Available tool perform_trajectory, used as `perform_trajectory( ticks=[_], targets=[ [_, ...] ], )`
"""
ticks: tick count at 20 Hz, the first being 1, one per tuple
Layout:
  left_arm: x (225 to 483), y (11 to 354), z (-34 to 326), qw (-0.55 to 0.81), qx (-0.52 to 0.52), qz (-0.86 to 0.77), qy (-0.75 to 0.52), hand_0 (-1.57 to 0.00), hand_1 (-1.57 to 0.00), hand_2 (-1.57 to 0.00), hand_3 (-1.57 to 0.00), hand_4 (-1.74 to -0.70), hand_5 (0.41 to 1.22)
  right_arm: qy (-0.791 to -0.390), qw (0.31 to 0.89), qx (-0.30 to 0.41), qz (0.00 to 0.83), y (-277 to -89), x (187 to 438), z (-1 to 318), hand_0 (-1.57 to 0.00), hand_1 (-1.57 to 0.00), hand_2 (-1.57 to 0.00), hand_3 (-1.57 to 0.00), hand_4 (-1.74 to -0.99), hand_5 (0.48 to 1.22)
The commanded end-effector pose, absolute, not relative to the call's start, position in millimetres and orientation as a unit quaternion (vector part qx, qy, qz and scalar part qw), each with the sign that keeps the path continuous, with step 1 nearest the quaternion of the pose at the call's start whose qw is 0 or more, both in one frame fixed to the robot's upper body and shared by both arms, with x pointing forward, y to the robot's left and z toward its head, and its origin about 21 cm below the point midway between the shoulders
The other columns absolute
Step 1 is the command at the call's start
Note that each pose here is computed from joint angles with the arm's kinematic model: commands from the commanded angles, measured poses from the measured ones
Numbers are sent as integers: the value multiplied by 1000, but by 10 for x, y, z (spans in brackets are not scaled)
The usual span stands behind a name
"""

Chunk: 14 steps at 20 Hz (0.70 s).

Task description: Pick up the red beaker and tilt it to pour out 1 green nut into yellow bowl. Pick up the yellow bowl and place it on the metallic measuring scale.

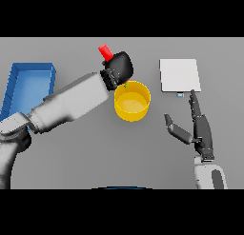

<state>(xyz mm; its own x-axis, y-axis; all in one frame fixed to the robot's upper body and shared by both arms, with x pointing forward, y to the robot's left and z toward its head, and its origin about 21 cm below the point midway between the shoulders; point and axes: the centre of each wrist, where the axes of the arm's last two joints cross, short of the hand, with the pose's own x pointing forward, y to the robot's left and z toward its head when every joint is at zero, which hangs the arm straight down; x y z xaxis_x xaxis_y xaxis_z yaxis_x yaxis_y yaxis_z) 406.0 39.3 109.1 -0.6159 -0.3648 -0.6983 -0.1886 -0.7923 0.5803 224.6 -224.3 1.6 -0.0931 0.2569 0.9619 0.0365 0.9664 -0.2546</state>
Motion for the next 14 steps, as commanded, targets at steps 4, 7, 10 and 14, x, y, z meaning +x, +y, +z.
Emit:
perform_trajectory(
  ticks=[4, 7, 10, 14],
  targets=[
    [4079, 266, 1165, -3, 441, -853, -279, -1571, -1571, -1571, -1568, -1735, 1221, -736, 662, -111, 87, -2270, 2253, 15, 1, 1, 1, 1, -1216, 585],
    [4084, 247, 1124, -42, 445, -856, -259, -1571, -1571, -1571, -1570, -1735, 1221, -742, 655, -107, 92, -2259, 2230, 21, 1, 1, 1, 1, -1206, 591],
    [4109, 197, 1196, -73, 452, -853, -252, -1571, -1571, -1571, -1570, -1734, 1221, -736, 660, -116, 96, -2239, 2243, -42, 1, 1, 1, 1, -1210, 594],
    [4225, 176, 1640, -67, 465, -843, -261, -1571, -1571, -1571, -1571, -1729, 1221, -745, 650, -117, 96, -2233, 2263, 24, 1, 1, 1, 1, -1209, 592]
  ],
)
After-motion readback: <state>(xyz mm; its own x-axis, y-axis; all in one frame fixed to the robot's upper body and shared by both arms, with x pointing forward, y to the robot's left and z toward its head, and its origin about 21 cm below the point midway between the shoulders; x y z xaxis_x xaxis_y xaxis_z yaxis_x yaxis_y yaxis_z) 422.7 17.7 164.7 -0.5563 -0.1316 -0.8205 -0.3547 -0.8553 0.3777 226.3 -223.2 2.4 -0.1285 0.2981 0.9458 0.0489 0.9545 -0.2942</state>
